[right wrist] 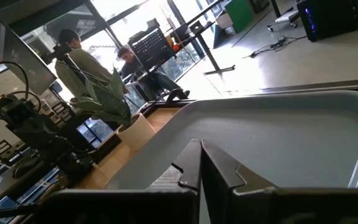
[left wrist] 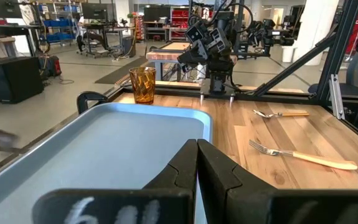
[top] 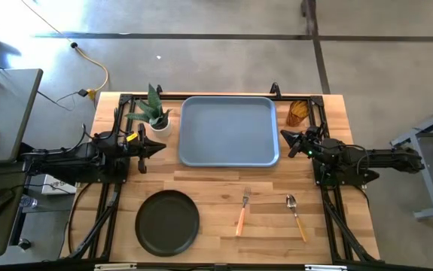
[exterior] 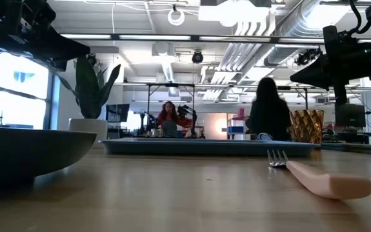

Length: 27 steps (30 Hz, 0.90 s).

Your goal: Pick and place plate/cup/fork/spoon on tray

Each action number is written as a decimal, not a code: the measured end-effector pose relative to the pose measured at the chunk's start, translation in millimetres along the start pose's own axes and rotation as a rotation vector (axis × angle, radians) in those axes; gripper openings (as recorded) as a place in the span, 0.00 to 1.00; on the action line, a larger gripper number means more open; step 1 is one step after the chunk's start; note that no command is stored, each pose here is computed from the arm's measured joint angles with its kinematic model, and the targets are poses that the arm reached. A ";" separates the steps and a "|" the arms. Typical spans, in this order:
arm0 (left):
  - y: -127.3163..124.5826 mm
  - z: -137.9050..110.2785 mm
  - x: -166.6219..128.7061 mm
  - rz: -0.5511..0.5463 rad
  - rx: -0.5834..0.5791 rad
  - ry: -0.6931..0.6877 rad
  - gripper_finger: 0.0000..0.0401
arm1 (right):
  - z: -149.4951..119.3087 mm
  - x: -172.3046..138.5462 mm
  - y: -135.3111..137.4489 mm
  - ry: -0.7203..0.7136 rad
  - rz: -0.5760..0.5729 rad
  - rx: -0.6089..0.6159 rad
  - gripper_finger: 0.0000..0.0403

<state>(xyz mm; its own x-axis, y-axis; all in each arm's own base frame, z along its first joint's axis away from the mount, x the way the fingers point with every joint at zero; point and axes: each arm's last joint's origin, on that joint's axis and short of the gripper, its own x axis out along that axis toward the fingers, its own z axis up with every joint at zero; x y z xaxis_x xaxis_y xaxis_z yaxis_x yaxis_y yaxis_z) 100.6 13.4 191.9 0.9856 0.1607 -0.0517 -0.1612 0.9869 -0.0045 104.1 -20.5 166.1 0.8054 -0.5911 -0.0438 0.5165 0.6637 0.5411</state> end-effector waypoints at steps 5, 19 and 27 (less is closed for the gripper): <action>0.0 0.0 0.0 0.000 0.000 0.000 0.01 | 0.3 0.0 -0.4 -0.010 -0.014 0.000 0.00; 0.0 0.0 0.0 0.000 0.000 0.000 0.01 | 0.9 0.0 0.2 -0.012 -0.005 0.050 0.00; 0.0 0.0 0.0 0.000 0.000 0.000 0.01 | 0.7 0.0 0.5 -0.005 0.006 0.058 0.00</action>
<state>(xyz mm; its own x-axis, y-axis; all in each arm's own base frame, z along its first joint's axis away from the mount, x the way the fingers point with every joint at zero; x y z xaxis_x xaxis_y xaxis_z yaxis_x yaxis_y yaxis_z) 100.6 13.3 191.9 0.9857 0.1605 -0.0520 -0.1610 0.9870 -0.0045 104.2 -20.4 166.9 0.8067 -0.5899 -0.0363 0.4942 0.6396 0.5889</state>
